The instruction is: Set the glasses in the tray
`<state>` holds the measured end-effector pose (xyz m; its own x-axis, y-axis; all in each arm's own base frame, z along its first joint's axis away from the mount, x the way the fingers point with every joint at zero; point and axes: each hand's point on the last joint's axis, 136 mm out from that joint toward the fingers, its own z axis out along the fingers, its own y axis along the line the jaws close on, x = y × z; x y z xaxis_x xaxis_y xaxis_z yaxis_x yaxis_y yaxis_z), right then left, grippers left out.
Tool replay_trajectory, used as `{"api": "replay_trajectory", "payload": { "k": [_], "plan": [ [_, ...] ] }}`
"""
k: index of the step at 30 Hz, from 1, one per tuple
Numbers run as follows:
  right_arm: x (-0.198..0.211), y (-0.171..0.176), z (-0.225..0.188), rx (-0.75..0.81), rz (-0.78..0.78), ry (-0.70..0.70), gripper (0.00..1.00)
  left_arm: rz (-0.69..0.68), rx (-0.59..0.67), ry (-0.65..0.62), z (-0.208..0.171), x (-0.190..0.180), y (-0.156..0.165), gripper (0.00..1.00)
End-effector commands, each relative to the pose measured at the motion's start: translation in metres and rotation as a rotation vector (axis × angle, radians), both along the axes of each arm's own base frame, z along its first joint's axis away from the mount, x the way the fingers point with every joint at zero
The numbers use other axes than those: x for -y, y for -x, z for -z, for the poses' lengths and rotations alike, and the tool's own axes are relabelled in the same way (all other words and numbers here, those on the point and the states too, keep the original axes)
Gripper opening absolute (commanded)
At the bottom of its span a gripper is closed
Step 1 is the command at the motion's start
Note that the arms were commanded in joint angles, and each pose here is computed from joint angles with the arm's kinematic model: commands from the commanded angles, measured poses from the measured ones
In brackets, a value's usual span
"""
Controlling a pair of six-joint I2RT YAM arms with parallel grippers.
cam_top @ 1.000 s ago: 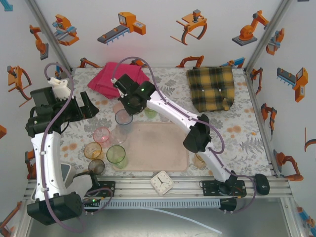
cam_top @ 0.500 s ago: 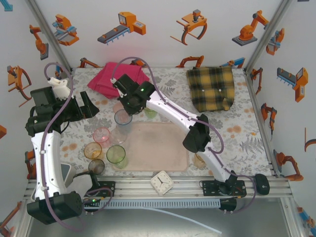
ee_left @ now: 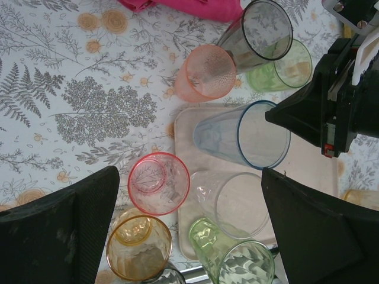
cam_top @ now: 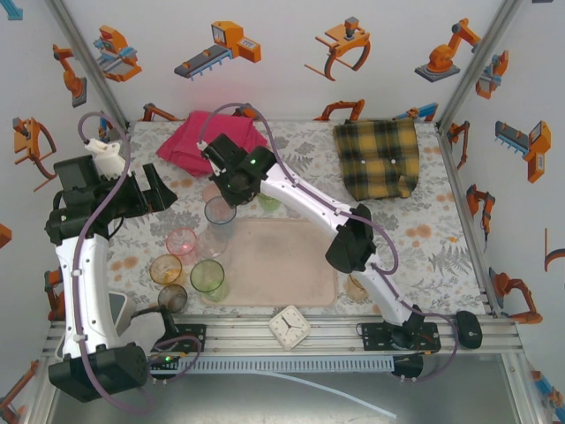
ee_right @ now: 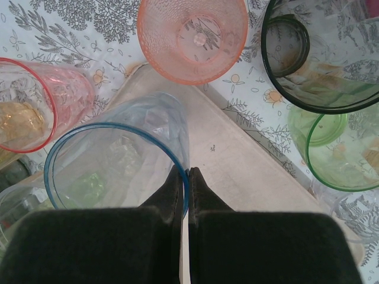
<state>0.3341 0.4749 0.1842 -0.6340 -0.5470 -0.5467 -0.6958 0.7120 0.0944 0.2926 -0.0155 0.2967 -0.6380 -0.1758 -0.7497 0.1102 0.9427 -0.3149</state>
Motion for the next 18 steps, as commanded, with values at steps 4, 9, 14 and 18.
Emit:
{"api": "replay_trajectory", "payload": {
  "k": [4, 9, 14, 18],
  "plan": [
    [-0.003, -0.003, 0.002, 0.027, -0.008, 0.014, 0.00, 0.009, 0.034, 0.014, -0.012, 0.003, 0.001, 0.97],
    [-0.005, -0.004, 0.003, 0.032, -0.007, 0.012, 0.00, 0.014, 0.038, 0.021, -0.015, 0.004, 0.001, 0.97],
    [-0.007, -0.005, 0.006, 0.030, -0.006, 0.011, 0.00, 0.015, 0.048, 0.019, -0.019, 0.005, 0.004, 0.97],
    [-0.007, -0.005, 0.010, 0.021, -0.008, 0.017, 0.00, 0.017, 0.053, 0.020, -0.020, 0.006, 0.006, 0.97]
  ]
}}
